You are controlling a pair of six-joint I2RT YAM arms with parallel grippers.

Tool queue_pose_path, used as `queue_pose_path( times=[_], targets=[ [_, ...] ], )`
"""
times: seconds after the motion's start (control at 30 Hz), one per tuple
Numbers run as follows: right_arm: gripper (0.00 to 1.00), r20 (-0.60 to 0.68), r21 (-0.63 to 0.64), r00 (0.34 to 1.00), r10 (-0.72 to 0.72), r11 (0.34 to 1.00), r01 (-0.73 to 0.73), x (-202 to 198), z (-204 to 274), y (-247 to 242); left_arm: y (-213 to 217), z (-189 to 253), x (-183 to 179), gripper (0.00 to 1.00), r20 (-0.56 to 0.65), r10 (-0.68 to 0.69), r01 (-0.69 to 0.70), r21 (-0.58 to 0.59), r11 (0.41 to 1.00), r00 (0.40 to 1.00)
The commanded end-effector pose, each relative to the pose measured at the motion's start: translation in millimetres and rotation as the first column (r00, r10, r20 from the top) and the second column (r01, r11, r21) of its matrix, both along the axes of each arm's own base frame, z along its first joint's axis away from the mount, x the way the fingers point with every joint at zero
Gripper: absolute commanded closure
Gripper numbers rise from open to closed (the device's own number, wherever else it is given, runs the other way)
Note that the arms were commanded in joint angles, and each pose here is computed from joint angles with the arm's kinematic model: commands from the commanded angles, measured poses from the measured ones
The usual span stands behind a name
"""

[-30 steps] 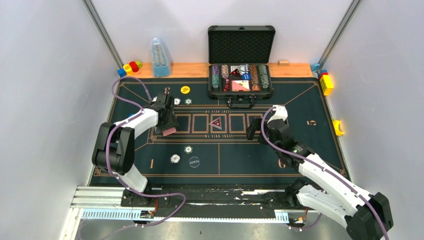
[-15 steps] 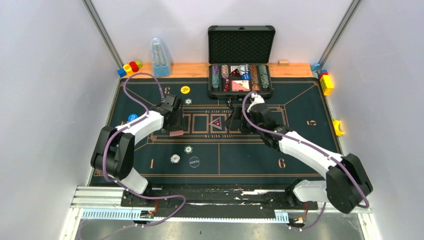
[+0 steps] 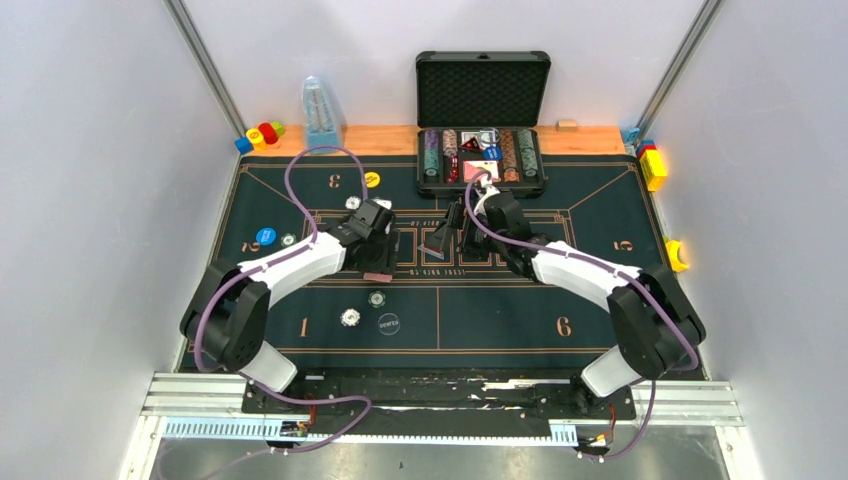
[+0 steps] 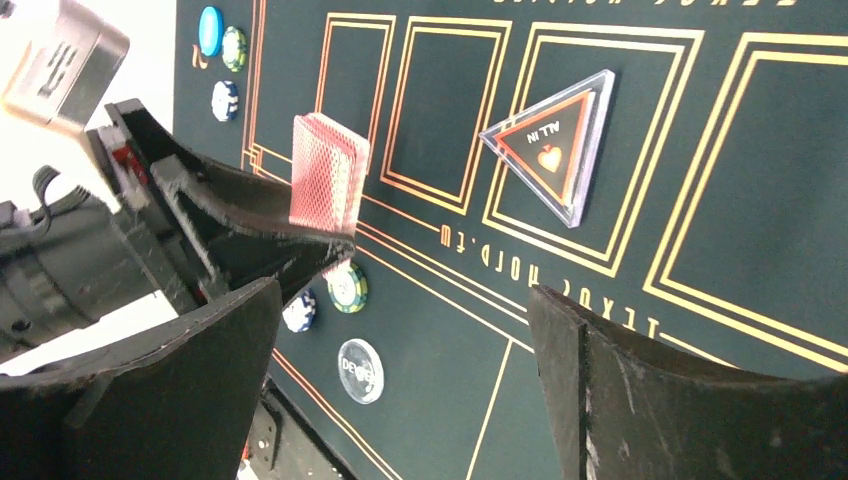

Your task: Distribute texas hold em gaming equipment

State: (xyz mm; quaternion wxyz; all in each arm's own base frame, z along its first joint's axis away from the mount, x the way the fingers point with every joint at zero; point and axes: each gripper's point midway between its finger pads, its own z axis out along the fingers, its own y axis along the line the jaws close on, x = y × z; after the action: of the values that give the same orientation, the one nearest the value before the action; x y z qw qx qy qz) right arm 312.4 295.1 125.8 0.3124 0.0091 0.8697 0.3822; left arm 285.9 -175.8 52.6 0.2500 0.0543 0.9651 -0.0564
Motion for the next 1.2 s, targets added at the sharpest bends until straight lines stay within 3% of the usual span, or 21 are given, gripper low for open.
queue_pose_path(
  times=[0.0,0.43,1.03,1.17],
  targets=[
    [0.06,0.004,0.133,0.998,0.066,0.989,-0.066,3,16,18,-31,35,-2,1.0,0.096,-0.121,0.13,-0.089,0.987,0.988],
    [0.12,-0.055,0.338,0.97,0.236,0.919,-0.204,-19,8,36,-70,58,-38,1.0,0.12,-0.287,0.305,-0.169,0.937,0.95],
    [0.25,-0.104,0.394,0.941,0.321,0.882,-0.257,-32,-6,44,-99,76,-40,1.0,0.162,-0.354,0.383,-0.203,0.901,0.921],
    [0.31,-0.103,0.403,0.938,0.331,0.876,-0.264,-34,-6,46,-102,79,-40,1.0,0.171,-0.369,0.399,-0.199,0.895,0.913]
  ],
)
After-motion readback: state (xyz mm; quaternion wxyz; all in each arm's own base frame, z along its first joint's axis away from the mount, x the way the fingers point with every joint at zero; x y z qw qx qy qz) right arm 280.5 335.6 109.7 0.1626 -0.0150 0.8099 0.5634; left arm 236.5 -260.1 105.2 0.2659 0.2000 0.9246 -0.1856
